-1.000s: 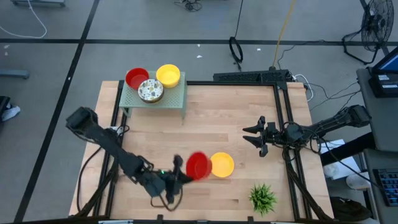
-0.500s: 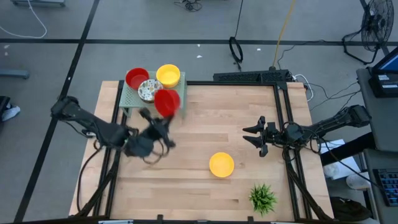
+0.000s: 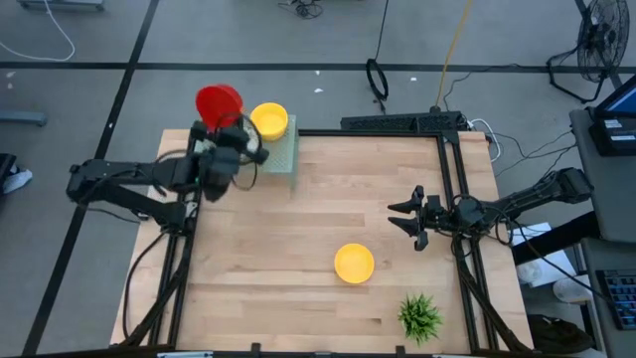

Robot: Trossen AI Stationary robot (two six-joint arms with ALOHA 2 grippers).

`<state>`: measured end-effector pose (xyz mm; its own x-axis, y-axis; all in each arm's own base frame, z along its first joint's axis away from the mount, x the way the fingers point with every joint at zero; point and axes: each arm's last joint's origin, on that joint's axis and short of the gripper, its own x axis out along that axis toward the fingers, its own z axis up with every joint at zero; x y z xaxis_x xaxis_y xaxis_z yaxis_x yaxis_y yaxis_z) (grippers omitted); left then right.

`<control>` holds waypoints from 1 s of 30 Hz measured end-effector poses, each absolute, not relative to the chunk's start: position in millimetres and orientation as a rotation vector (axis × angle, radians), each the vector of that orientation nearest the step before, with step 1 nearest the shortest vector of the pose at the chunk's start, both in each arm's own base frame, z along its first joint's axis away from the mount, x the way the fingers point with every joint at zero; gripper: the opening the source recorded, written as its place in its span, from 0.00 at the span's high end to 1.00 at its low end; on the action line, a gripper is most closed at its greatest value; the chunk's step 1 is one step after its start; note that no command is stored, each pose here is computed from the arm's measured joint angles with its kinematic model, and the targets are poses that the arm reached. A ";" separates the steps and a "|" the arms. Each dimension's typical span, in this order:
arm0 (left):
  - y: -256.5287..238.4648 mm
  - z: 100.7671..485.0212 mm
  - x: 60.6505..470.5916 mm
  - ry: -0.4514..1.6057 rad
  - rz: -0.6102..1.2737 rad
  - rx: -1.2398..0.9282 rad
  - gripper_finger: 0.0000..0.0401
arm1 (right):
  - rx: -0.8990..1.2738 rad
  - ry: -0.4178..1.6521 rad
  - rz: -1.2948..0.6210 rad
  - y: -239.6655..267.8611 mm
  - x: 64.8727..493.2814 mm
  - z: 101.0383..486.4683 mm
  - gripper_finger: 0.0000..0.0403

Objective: Pick & Place Mini bowls
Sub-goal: Stack the red bowl on top of the red bowls on the shelf

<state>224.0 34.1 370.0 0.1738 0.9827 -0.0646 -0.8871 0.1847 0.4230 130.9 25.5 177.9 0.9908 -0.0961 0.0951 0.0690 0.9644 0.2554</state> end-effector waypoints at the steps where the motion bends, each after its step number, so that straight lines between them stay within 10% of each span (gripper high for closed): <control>1: 41.5 370.2 222.8 0.363 1.370 0.311 0.96 | 0.255 -0.107 -0.084 25.5 130.9 178.0 0.60; 30: 178.7 342.1 134.6 0.665 1.309 -0.330 0.97 | 0.255 -0.108 -0.084 25.5 130.9 178.0 0.60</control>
<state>134.6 178.7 342.1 0.1107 0.7773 -0.6193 -0.9585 0.2482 0.1402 130.9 25.5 178.0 0.9908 -0.0961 0.0955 0.0690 0.9643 0.2555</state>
